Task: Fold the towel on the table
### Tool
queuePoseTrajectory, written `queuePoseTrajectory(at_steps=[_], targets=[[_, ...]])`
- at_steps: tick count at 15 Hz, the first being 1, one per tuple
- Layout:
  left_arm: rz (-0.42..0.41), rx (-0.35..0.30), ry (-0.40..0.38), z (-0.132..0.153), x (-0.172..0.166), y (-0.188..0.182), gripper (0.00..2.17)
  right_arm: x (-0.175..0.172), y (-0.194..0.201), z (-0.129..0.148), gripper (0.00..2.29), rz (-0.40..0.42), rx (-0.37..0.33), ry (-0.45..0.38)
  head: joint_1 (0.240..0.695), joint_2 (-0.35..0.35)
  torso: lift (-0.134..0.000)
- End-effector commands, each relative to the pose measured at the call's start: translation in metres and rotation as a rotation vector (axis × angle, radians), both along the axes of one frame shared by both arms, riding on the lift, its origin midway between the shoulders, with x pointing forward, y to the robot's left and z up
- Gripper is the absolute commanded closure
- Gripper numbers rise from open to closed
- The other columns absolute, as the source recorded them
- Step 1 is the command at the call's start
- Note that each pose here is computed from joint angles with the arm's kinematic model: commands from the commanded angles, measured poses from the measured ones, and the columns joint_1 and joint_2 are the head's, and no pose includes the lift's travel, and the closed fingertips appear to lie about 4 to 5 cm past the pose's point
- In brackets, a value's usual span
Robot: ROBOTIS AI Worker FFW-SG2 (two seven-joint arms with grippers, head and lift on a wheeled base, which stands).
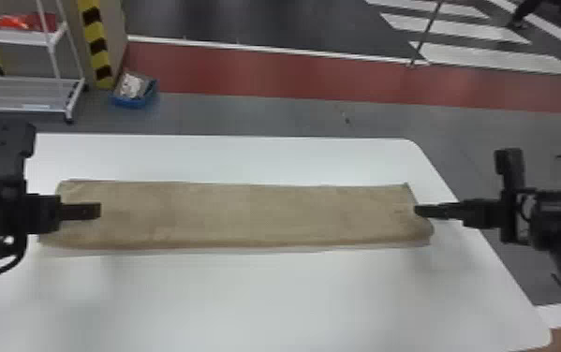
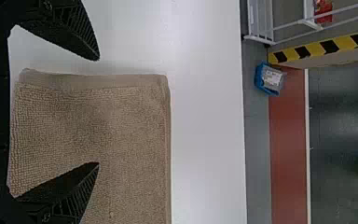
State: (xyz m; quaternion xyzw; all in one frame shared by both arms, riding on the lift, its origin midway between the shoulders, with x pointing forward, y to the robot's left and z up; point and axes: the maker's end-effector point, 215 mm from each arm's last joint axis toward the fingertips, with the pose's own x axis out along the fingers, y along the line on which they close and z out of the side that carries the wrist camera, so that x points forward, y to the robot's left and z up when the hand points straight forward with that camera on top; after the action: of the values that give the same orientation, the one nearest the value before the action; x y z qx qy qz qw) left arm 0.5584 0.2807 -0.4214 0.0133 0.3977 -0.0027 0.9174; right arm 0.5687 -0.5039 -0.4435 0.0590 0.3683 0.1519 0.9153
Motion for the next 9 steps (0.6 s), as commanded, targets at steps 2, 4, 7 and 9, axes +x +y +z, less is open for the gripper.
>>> queuePoseTrajectory(at_steps=[2, 4, 7, 9], targets=[[-0.001, 0.000, 0.001, -0.0004, -0.0001, -0.0005, 0.09, 0.0009, -0.0040, 0.0000, 0.12, -0.001, -0.005, -0.005, 0.695, -0.214, -0.128], [0.001, -0.001, -0.001, 0.0007, 0.0006, 0.0001, 0.09, 0.0018, -0.0047, 0.0018, 0.12, 0.001, -0.007, -0.009, 0.695, -0.216, -0.128], [0.001, -0.001, -0.001, 0.0007, 0.0006, 0.0001, 0.09, 0.0025, -0.0048, 0.0014, 0.12, 0.004, -0.009, -0.015, 0.695, -0.218, -0.128], [0.001, -0.001, 0.000, 0.0000, 0.0004, 0.0003, 0.09, 0.0036, -0.0042, 0.0004, 0.12, 0.011, -0.014, -0.020, 0.695, -0.218, -0.128]])
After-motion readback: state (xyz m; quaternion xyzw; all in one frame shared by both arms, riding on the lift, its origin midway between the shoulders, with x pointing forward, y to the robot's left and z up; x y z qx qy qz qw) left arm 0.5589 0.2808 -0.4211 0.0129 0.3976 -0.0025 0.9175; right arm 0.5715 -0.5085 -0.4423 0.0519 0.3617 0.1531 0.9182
